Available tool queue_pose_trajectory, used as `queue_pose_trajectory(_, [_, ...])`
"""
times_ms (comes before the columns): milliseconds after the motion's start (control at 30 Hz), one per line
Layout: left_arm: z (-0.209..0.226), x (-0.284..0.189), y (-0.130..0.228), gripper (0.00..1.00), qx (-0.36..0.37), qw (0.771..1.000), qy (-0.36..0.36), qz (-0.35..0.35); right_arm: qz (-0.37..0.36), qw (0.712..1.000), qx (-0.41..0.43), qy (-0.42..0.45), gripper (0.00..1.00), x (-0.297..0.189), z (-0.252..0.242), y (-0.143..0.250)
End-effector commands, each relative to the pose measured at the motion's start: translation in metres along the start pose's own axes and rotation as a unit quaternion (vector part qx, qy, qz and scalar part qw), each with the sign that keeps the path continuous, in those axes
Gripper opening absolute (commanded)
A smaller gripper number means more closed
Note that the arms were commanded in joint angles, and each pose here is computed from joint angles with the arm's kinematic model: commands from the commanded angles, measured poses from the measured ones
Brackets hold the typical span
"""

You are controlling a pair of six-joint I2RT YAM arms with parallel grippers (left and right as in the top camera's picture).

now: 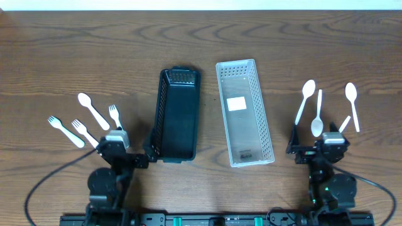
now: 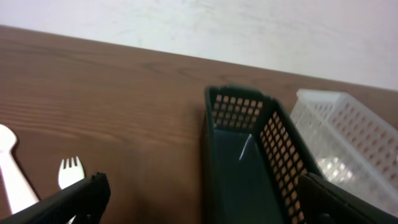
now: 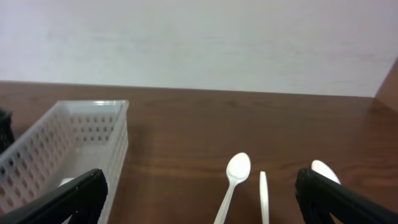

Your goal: Pack container

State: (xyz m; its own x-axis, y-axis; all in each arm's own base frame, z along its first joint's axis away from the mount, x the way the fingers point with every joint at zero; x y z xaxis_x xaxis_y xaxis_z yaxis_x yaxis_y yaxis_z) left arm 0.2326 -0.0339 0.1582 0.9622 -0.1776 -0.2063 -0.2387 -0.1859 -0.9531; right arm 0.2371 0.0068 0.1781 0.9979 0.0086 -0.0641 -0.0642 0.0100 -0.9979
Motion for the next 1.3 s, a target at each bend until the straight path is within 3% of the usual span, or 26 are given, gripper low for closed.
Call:
queue_pose_trajectory(0, [-0.002,-0.004,-0.051,0.98,-0.024,0.999,-0.025,-0.018,-0.010,0.999,0.025,0.018,0.99,0.001,-0.007,-0.040])
queue_pose_trajectory(133, [-0.004,0.013,-0.080,0.98,-0.030,0.998,-0.042,0.046,0.050,0.998,0.023,0.012,0.99,0.023,-0.005,-0.061])
queue_pose_trajectory(300, [-0.004,0.039,-0.094,0.98,-0.042,0.978,-0.076,0.191,0.183,0.983,0.024,-0.006,0.99,0.067,0.002,-0.075])
queue_pose_trajectory(500, [0.001,0.061,-0.084,0.98,-0.004,0.925,-0.093,0.368,0.359,0.933,0.022,0.003,0.99,0.110,0.002,-0.065])
queue_pose_trajectory(667, [0.009,0.077,-0.056,0.98,-0.006,0.898,-0.101,0.428,0.423,0.906,0.026,-0.004,0.99,0.132,0.006,-0.033])
queue_pose_trajectory(700, [0.010,0.079,-0.050,0.98,-0.007,0.893,-0.102,0.438,0.434,0.900,0.026,-0.006,0.88,0.133,0.006,-0.026])
queue_pose_trajectory(733, [0.012,0.081,-0.044,0.99,-0.009,0.888,-0.104,0.448,0.447,0.894,0.027,-0.005,0.67,0.133,0.006,-0.017])
queue_pose_trajectory(767, [0.013,0.083,-0.039,0.91,-0.010,0.883,-0.105,0.457,0.459,0.888,0.026,-0.005,0.55,0.134,0.006,-0.009])
queue_pose_trajectory(833, [0.015,0.087,-0.029,0.66,-0.011,0.874,-0.108,0.473,0.479,0.877,0.026,-0.004,0.34,0.134,0.006,0.004])
queue_pose_trajectory(1000, [0.026,0.097,-0.002,0.27,-0.010,0.850,-0.123,0.512,0.516,0.856,0.027,-0.002,0.02,0.133,0.007,0.028])
queue_pose_trajectory(1100, [0.037,0.102,0.016,0.06,-0.001,0.832,-0.145,0.536,0.529,0.848,0.027,-0.002,0.01,0.134,0.007,0.038])
queue_pose_trajectory(1267, [0.046,0.111,0.048,0.06,-0.003,0.805,-0.152,0.574,0.552,0.833,0.023,-0.006,0.01,0.133,0.012,0.055])
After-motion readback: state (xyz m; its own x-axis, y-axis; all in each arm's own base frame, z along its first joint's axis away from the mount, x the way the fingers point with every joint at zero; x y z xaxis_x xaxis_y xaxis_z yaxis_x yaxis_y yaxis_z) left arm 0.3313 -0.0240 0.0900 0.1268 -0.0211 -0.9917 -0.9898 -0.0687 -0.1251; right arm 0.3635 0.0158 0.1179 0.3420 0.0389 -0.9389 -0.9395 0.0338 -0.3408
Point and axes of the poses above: each gripper's point midway between its finger pads, its own x axis out along the fingers, its own z axis along the line the jaws close on, y = z × x, the point moved 1 cm from there along -x, back along the fingers, and after that the axes turned 1 degree about x, right-handed, at the moved point
